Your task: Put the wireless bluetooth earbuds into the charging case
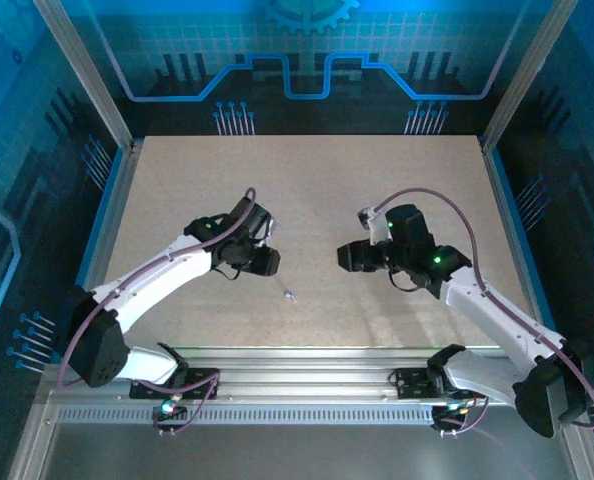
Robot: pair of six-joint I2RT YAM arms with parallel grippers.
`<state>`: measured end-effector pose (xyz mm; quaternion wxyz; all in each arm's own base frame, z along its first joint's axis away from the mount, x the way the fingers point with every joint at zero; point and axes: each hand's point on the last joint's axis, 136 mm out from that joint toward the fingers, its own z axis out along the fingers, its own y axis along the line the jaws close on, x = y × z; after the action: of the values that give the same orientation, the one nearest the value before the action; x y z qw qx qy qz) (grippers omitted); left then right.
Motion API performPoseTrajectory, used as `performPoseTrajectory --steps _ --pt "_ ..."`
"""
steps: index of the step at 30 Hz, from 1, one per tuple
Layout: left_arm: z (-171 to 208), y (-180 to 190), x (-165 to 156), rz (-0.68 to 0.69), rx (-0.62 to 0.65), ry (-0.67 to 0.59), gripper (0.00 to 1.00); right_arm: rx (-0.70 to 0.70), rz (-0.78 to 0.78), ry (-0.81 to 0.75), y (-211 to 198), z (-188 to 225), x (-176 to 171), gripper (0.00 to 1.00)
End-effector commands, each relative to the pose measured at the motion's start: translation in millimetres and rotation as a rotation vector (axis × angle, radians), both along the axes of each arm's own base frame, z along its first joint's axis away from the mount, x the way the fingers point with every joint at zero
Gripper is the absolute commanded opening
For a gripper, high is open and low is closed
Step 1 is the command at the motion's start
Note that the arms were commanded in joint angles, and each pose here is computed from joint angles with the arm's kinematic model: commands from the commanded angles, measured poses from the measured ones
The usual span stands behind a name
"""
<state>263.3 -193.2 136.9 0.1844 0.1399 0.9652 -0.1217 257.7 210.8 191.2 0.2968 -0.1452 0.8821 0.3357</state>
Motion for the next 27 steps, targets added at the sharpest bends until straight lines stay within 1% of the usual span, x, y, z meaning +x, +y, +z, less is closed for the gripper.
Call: performPoseTrajectory --steps 1,3,6,11,14,19,27 --pt "7 -8 -3 -0.228 0.064 -0.125 0.43 0.089 0.126 0.064 9 17 -12 0.53" --pt "9 -16 -8 -0.332 0.082 -0.176 0.43 0.126 0.154 0.107 8 24 -14 0.53" --pt "16 -29 -19 -0.473 0.072 -0.248 0.43 0.155 0.186 0.174 7 28 -19 0.54" --pt "31 -41 -30 -0.612 0.025 -0.37 0.43 0.209 0.212 0.273 13 34 -26 0.57" --pt "34 -45 -40 -0.697 0.033 -0.421 0.43 0.242 0.23 0.343 18 31 -30 0.57" --pt "29 -47 -47 -0.77 0.077 -0.439 0.43 0.246 0.265 0.428 38 23 -35 0.56" --pt "28 -55 -48 -0.802 0.085 -0.464 0.43 0.257 0.326 0.477 73 15 -38 0.52"
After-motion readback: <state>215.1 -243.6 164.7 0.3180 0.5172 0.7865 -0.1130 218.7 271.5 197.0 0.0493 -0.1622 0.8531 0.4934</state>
